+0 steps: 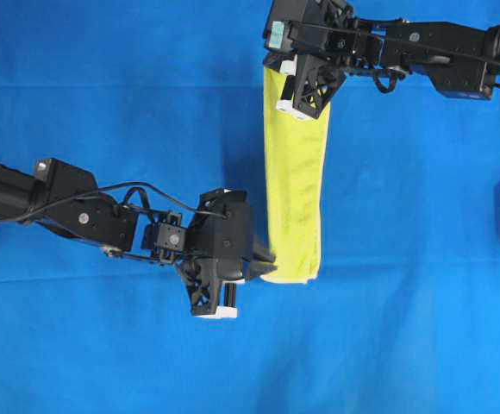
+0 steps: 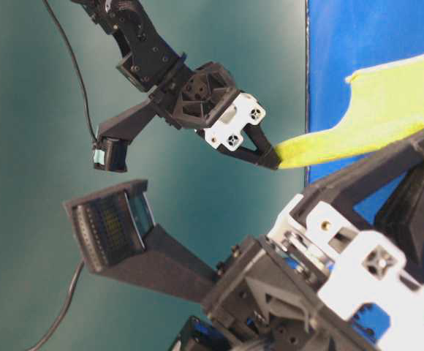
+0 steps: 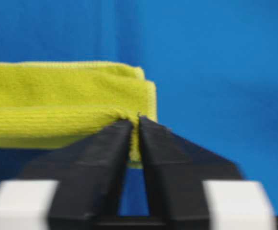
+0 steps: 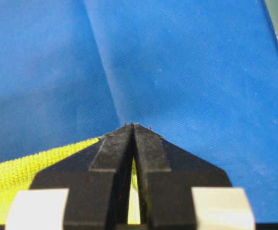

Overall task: Fold the yellow towel.
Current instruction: 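Lay the strip down vertically and release both grippers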

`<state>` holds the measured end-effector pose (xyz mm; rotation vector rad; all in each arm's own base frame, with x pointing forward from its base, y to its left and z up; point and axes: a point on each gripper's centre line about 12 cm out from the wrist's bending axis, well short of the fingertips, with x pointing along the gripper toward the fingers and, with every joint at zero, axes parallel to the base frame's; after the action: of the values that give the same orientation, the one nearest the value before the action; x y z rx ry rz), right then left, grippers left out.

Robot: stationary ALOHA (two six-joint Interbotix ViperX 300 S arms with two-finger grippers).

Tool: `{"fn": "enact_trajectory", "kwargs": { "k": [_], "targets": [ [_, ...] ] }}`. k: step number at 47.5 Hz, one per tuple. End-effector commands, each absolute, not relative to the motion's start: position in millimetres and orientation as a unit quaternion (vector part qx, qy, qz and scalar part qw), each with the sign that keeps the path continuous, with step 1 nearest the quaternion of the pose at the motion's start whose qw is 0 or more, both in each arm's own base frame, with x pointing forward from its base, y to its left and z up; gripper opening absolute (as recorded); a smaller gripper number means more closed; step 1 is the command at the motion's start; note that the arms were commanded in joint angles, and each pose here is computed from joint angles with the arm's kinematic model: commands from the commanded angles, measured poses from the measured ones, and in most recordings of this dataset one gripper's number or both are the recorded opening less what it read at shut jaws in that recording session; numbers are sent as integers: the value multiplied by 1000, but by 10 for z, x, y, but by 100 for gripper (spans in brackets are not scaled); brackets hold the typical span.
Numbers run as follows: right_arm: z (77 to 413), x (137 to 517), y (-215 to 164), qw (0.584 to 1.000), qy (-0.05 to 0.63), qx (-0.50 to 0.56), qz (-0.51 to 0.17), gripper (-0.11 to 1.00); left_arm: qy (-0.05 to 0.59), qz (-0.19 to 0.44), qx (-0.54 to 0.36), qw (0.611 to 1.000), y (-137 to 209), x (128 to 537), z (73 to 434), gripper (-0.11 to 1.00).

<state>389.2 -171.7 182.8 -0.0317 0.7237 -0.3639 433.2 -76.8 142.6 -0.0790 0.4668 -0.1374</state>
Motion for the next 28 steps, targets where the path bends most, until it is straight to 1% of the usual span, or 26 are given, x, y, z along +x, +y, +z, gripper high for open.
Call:
{"fn": "enact_trajectory", "kwargs": {
  "k": [1, 4, 5, 8, 10, 14, 15, 17, 19, 22, 28],
  "targets": [
    [1954, 3944, -1720, 926, 333, -25, -175, 1, 211, -71, -41, 974, -792, 4390, 1570, 18],
    [1957, 3960, -1706, 929, 328, -30, -171, 2, 210, -71, -41, 974, -793, 4394, 1575, 36],
    [1964, 3960, -1704, 930, 325, -32, -170, 6, 209, -71, -40, 974, -793, 4398, 1580, 42],
    [1974, 3968, -1704, 931, 321, -37, -168, 24, 209, -72, -39, 975, -794, 4400, 1590, 57],
    [1979, 3973, -1703, 932, 318, -39, -167, 37, 212, -72, -38, 974, -792, 4386, 1596, 60],
    [1991, 3970, -1702, 932, 318, -41, -167, 60, 222, -71, -37, 972, -787, 4352, 1640, 57],
    [2003, 3967, -1702, 933, 317, -41, -167, 63, 227, -71, -37, 971, -785, 4338, 1653, 56],
    [2021, 3962, -1701, 933, 316, -42, -168, 62, 233, -71, -36, 969, -780, 4307, 1697, 56],
    [2045, 3956, -1685, 933, 315, -42, -167, 56, 240, -71, -36, 968, -772, 4257, 1770, 56],
    [2083, 3924, -1656, 933, 316, -43, -167, 52, 243, -71, -36, 967, -762, 4193, 1876, 55],
    [2250, 3809, -1523, 936, 309, -48, -162, 53, 224, -72, -31, 971, -715, 4036, 2132, 55]
  ]
}}
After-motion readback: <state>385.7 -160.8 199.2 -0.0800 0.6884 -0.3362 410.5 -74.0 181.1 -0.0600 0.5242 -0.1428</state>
